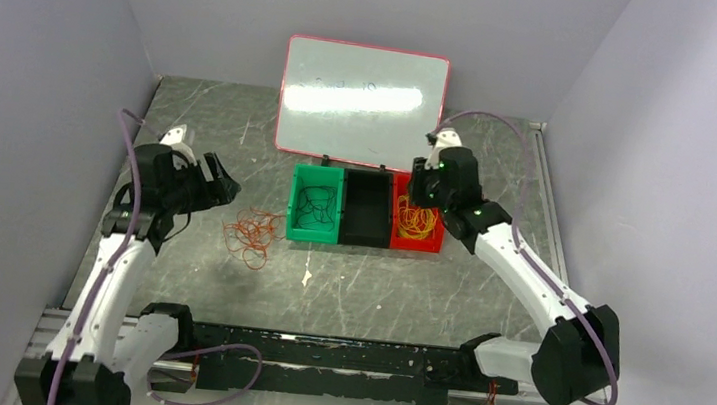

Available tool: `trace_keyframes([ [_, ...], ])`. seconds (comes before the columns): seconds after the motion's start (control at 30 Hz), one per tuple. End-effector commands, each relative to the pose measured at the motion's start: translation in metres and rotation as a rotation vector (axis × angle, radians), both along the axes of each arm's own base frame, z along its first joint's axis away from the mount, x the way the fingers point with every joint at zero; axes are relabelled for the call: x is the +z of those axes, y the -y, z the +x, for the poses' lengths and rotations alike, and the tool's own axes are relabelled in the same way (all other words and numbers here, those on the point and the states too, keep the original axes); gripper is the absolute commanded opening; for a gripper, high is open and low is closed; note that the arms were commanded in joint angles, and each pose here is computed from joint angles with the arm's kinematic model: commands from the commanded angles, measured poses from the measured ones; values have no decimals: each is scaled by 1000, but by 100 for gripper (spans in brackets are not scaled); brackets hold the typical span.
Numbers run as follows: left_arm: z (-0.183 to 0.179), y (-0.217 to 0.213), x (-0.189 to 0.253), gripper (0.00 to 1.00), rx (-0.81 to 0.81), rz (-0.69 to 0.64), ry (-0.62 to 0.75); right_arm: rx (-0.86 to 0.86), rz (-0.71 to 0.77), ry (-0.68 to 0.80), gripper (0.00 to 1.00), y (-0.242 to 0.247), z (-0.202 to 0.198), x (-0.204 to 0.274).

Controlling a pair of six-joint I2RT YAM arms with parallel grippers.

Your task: Untangle the cables

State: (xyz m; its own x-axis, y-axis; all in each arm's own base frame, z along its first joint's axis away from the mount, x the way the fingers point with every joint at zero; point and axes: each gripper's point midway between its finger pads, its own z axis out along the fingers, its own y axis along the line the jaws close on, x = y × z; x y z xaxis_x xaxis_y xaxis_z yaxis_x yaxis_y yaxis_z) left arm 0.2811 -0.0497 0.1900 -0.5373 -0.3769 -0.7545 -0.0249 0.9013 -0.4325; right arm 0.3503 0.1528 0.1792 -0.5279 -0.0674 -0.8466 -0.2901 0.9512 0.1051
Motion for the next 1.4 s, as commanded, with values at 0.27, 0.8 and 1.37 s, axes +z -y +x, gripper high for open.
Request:
trace_keyframes([
  [0.27,28,-1,-70,72,56,-60,-193,318,74,-31,35,-112,-87,2],
  [0.8,32,9,-127,62,68,178,-349,299,7,-16,35,-89,-97,-8],
  [1.37,38,18,-123,53,15,154,-330,325,9,-58,35,-96,-99,-25],
])
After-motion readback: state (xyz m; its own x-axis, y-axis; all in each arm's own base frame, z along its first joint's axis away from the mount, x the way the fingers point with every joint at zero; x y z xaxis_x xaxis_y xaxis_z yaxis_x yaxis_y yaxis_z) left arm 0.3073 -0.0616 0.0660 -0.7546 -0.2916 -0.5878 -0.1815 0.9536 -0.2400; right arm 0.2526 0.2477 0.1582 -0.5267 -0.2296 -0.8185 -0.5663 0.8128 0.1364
